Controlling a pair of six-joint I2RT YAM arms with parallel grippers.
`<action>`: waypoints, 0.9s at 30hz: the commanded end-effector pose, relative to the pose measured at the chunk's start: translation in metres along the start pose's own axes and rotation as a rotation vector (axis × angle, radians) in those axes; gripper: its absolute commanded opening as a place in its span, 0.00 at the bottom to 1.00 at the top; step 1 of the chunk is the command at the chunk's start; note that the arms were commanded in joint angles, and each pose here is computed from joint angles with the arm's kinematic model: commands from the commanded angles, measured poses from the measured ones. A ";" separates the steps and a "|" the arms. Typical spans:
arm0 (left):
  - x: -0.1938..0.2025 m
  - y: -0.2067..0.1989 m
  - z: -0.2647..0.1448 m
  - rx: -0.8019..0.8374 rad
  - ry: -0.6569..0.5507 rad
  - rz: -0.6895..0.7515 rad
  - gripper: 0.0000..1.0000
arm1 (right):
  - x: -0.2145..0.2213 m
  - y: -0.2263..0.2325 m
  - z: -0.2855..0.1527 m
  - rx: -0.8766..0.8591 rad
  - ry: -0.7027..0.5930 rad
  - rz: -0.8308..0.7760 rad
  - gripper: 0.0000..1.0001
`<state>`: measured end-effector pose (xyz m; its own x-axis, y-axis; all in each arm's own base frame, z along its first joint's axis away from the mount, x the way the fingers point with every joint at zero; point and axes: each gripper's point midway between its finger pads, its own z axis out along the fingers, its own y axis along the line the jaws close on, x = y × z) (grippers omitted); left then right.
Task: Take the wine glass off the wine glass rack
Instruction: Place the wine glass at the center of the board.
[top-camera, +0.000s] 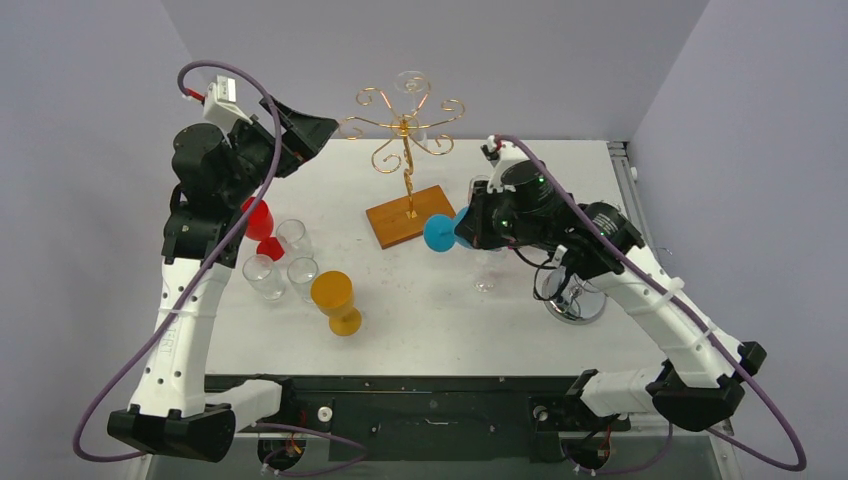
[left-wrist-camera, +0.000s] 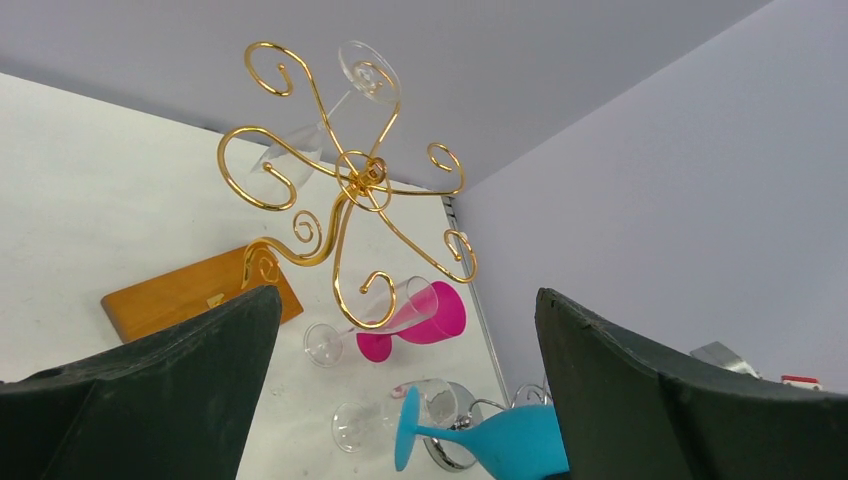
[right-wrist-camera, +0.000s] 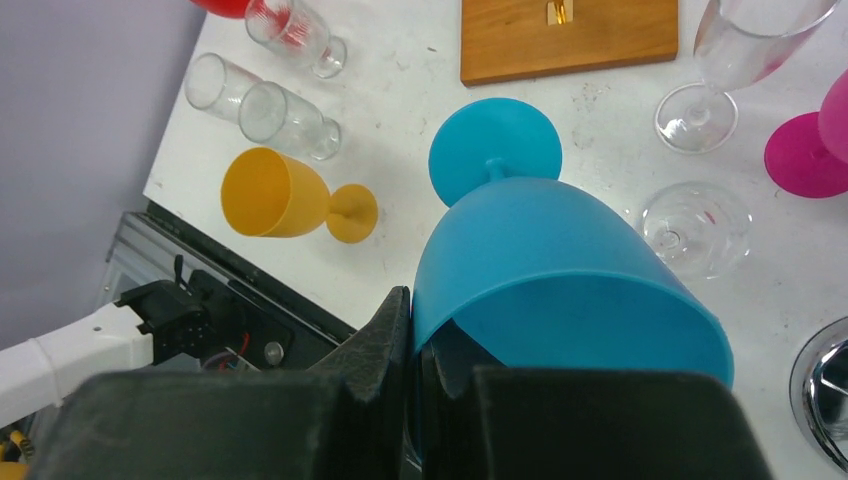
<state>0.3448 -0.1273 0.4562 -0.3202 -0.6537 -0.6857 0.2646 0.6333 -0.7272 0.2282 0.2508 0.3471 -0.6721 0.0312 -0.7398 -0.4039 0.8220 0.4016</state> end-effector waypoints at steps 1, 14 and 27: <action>-0.010 0.001 0.000 0.005 -0.035 0.032 0.96 | 0.009 -0.004 0.016 0.061 0.026 -0.054 0.00; -0.014 0.009 0.005 0.009 -0.032 0.030 0.96 | 0.068 -0.015 0.080 0.171 0.224 -0.150 0.00; -0.013 0.016 0.012 0.011 -0.016 0.018 0.96 | 0.121 -0.043 0.124 0.280 0.393 -0.217 0.00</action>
<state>0.3611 -0.1129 0.4418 -0.3297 -0.6571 -0.6779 0.2264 0.6420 -0.7325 0.2361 0.2897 0.1748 -0.8165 -0.3094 -0.4875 -0.4030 0.9100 0.0974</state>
